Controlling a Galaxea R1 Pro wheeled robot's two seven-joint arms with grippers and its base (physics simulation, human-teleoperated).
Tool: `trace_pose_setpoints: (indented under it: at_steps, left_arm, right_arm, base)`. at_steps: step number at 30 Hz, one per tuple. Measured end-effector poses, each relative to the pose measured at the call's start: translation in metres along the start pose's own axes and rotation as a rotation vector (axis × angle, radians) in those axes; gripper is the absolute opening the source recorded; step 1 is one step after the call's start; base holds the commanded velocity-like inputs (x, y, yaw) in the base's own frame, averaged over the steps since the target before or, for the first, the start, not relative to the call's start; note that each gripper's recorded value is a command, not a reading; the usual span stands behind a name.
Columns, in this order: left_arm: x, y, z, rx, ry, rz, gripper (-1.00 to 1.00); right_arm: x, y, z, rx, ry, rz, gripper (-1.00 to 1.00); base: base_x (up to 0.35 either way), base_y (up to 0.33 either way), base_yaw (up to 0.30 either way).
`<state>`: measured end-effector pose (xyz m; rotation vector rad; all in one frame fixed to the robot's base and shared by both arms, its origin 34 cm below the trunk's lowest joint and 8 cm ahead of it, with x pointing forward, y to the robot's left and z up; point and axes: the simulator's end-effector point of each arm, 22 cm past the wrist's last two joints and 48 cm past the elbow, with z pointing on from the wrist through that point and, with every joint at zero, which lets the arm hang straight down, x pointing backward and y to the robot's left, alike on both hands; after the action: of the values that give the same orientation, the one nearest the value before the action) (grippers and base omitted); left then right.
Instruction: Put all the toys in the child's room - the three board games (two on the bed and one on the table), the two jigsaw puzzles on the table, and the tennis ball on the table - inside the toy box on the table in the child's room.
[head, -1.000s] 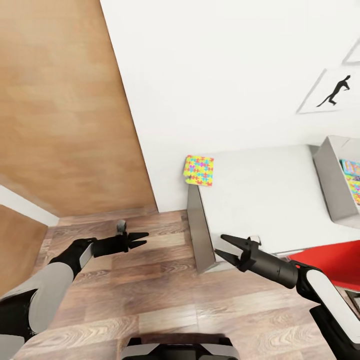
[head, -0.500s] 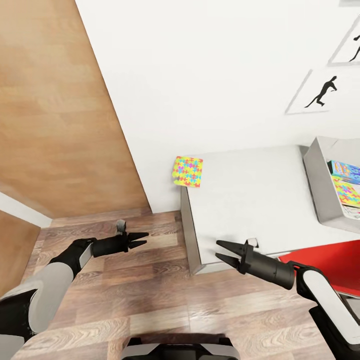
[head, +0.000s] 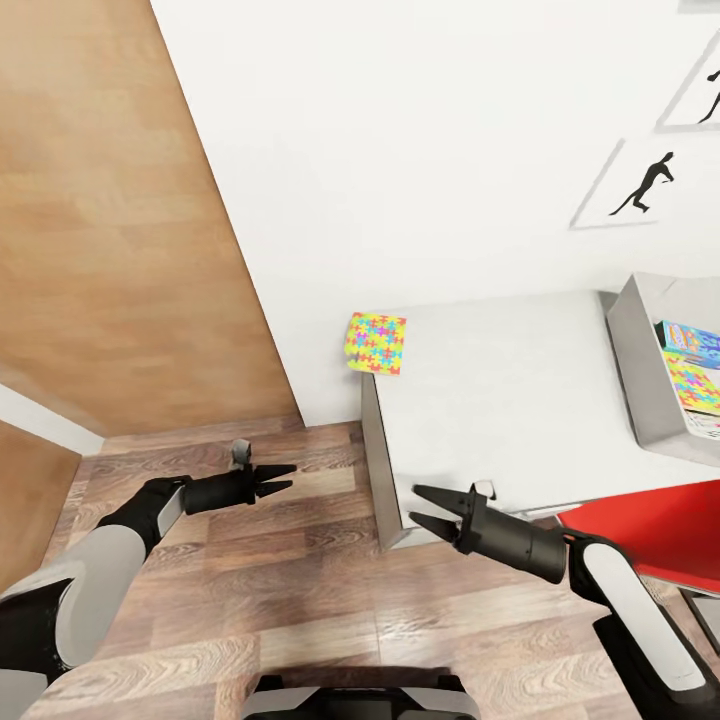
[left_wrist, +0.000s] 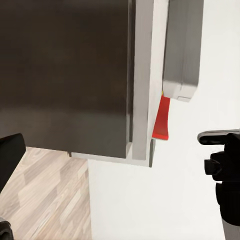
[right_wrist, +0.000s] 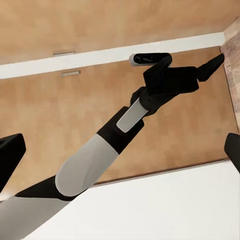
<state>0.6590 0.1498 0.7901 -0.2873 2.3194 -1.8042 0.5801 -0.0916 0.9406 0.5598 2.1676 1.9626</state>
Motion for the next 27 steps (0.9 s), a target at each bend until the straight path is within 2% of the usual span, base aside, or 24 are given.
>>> trace_pose_setpoints:
  at_steps: [3,9,27]
  left_arm:
    - [0.0,0.0,-0.001,-0.001,-0.001,0.0,1.0]
    - [-0.001,0.0,-0.001,-0.002,-0.002,0.0,1.0]
    - [-0.001,0.001,-0.003,-0.003,-0.003,0.0,1.0]
  right_arm:
    - [0.002,0.004,0.006,-0.023,-0.006,0.013,1.0]
    - [-0.012,0.007,-0.001,-0.034,-0.054,0.009,1.0]
    - [-0.014,0.007,0.001,-0.032,-0.063,0.01,1.0]
  base:
    - [0.0,0.0,0.0]
    - [0.0,0.0,0.0]
    - [0.0,0.0,0.0]
